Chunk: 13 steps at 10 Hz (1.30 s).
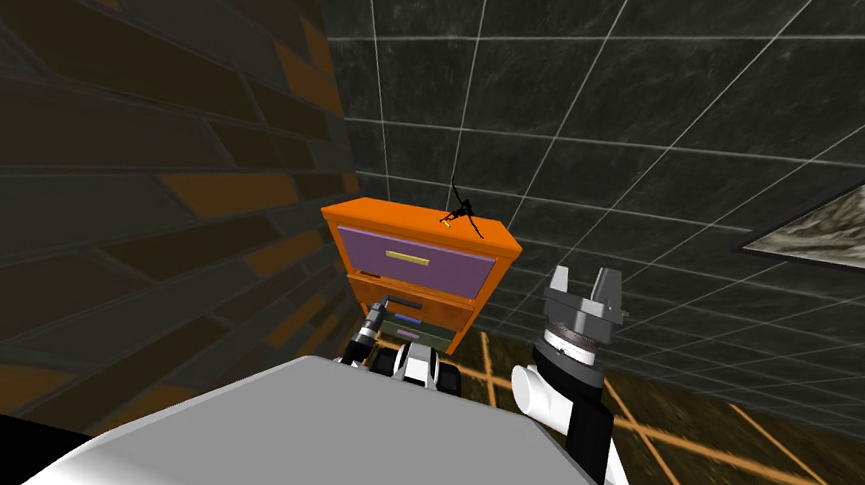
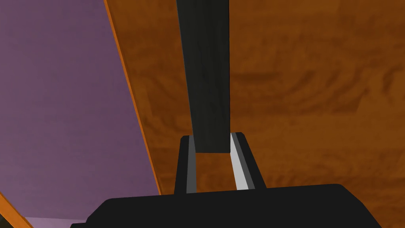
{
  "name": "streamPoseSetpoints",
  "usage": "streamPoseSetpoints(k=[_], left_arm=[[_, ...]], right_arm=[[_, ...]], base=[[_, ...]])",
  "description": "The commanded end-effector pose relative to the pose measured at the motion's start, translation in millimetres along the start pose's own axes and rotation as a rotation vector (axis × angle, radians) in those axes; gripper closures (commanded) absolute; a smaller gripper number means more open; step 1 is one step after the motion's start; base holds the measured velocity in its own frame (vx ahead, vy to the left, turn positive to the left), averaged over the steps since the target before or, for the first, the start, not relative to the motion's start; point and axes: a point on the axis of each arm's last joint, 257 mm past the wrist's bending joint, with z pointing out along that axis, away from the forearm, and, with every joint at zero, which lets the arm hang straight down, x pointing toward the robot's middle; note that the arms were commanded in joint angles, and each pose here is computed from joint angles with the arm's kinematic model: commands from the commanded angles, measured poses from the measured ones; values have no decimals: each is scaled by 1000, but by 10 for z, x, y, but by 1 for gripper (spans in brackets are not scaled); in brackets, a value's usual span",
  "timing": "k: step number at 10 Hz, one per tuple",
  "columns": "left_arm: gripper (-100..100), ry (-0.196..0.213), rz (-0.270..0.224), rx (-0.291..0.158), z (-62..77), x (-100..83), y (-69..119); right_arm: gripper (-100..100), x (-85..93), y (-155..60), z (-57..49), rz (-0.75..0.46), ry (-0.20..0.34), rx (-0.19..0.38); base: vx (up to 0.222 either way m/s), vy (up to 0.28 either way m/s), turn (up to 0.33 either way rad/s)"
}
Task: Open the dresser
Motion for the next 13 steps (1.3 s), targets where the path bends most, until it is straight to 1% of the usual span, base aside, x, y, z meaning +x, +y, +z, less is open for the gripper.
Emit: streamPoseSetpoints(k=[1,2,3,4,5,6,7,8,9,10,11,12,13], left_arm=[[100,2,0,-24,102,40,113],[100,4,0,-22,235,72,115],[100,4,0,-29,220,72,141],[100,6,-1,-25,356,107,133],[100,6,-1,-33,338,107,164],[100,9,-2,-27,481,145,140],[100,9,-2,-38,456,146,182],[100,12,-2,-36,587,187,172],[100,12,-2,-43,573,187,196],[100,16,-3,-39,709,232,172],[100,16,-3,-47,690,232,205],[100,20,-3,-40,833,280,162],[100,20,-3,-52,805,280,210]], right_arm=[[0,0,0,0,0,0,0],[0,0,0,0,0,0,0],[0,0,0,0,0,0,0],[0,0,0,0,0,0,0],[0,0,0,0,0,0,0],[0,0,0,0,0,0,0],[0,0,0,0,0,0,0],[0,0,0,0,0,0,0],[0,0,0,0,0,0,0],[0,0,0,0,0,0,0],[0,0,0,0,0,0,0],[0,0,0,0,0,0,0],[0,0,0,0,0,0,0]], base=[[-76,20,4],[-102,20,22],[-83,15,4],[-99,15,28],[-80,13,8],[-87,19,14],[-73,15,3],[-106,26,31],[-81,15,0],[-85,13,23],[-80,13,3],[-101,26,14],[-81,25,4]])
